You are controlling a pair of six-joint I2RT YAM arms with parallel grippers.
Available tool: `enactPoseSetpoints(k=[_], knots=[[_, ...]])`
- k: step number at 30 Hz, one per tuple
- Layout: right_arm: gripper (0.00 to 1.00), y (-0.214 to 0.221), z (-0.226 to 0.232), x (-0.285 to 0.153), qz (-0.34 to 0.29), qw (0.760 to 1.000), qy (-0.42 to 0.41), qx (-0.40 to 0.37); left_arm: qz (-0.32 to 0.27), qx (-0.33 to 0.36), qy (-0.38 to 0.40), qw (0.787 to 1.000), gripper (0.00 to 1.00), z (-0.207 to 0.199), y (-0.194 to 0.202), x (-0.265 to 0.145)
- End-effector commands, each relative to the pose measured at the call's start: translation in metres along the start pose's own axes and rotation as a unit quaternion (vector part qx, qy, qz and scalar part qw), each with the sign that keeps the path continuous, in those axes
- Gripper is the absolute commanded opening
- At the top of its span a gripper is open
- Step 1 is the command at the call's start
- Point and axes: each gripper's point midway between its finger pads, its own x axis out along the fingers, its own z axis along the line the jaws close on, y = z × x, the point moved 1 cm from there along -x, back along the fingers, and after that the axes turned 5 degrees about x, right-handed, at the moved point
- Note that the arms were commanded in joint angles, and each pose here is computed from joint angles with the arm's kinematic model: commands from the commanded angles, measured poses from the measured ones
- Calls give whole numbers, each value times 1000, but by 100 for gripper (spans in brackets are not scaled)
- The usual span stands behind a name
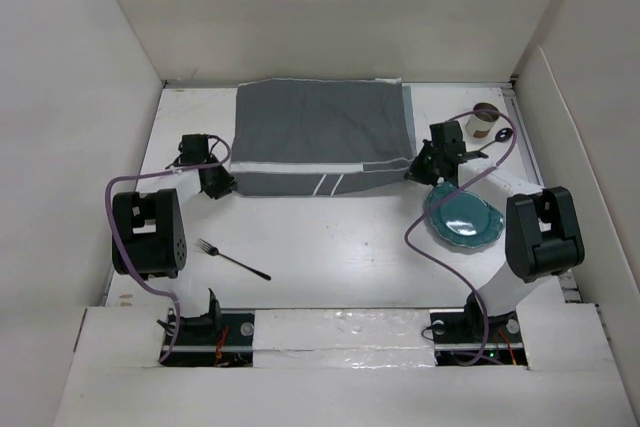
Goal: Set the dinner table for one person
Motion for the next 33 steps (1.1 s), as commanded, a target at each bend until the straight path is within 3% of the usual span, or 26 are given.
enactPoseSetpoints(k=[1, 24, 33], knots=[[0, -12, 2, -12, -31, 999, -9, -8, 10, 1, -12, 1000, 1, -3, -1, 11], [0, 37, -54, -42, 1, 999, 31, -18, 34, 15, -20, 999, 0, 27, 59, -47], [2, 65, -62, -56, 37, 999, 28, -20, 30, 13, -19, 999, 0, 25, 58, -63]])
